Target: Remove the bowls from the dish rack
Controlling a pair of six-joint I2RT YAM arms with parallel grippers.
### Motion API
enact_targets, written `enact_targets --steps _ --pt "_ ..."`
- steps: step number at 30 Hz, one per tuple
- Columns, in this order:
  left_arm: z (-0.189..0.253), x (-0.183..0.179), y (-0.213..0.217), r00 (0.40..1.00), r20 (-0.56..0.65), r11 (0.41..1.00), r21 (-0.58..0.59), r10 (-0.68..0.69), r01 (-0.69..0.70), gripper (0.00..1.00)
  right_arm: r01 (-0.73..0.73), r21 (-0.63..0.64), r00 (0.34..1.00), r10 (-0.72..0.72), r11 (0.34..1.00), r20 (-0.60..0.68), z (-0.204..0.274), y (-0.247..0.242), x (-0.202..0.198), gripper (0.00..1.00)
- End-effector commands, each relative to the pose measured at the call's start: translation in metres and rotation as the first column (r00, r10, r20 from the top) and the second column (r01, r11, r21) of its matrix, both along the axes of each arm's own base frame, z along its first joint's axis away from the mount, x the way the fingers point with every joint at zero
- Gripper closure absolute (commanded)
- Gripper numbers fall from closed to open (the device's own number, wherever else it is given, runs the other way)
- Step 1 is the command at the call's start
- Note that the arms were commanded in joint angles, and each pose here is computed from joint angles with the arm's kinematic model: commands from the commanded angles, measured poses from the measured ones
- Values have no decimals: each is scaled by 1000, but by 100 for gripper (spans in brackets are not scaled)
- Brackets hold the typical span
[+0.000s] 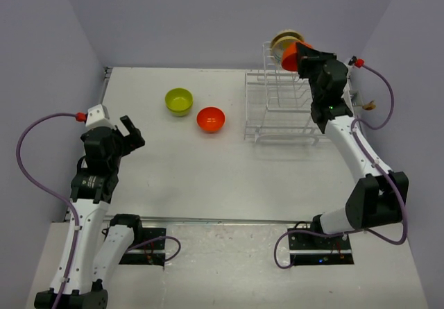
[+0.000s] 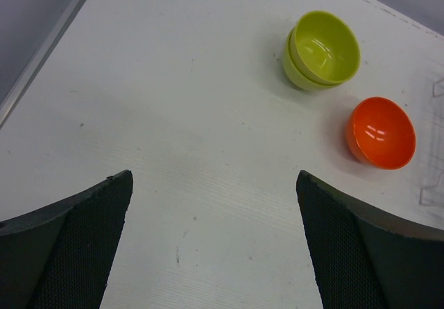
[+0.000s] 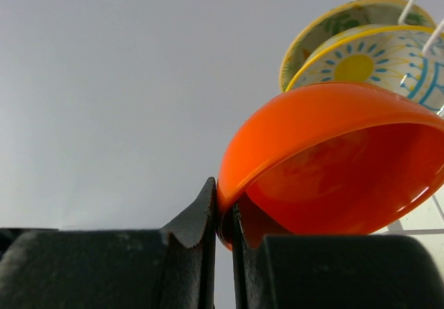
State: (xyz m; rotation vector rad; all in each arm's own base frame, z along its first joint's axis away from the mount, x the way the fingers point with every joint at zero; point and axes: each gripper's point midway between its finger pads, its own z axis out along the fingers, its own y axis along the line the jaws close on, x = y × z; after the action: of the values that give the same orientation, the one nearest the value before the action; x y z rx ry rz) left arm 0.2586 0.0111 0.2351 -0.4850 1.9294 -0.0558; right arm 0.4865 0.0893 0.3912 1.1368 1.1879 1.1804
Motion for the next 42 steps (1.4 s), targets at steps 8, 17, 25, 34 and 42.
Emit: enact_targets --steps 8,17,25,34,42 --pt "21 13 -22 991 56 992 -27 -124 125 0 -203 -484 815 421 851 398 116 65 -88 100" --pt "164 39 -117 804 198 795 -141 -561 590 0 53 -925 452 835 -376 -313 -32 191 -223 100" --pt "169 32 -219 628 14 626 -70 -778 777 0 305 -741 391 788 -599 -476 -90 217 -279 100" --pt "98 19 -245 657 -230 676 -2 -718 737 5 333 -654 403 730 -679 -552 -106 226 -282 100" --pt "66 8 -246 643 -322 674 20 -695 738 36 301 -623 496 676 -722 -544 -102 226 -261 100"
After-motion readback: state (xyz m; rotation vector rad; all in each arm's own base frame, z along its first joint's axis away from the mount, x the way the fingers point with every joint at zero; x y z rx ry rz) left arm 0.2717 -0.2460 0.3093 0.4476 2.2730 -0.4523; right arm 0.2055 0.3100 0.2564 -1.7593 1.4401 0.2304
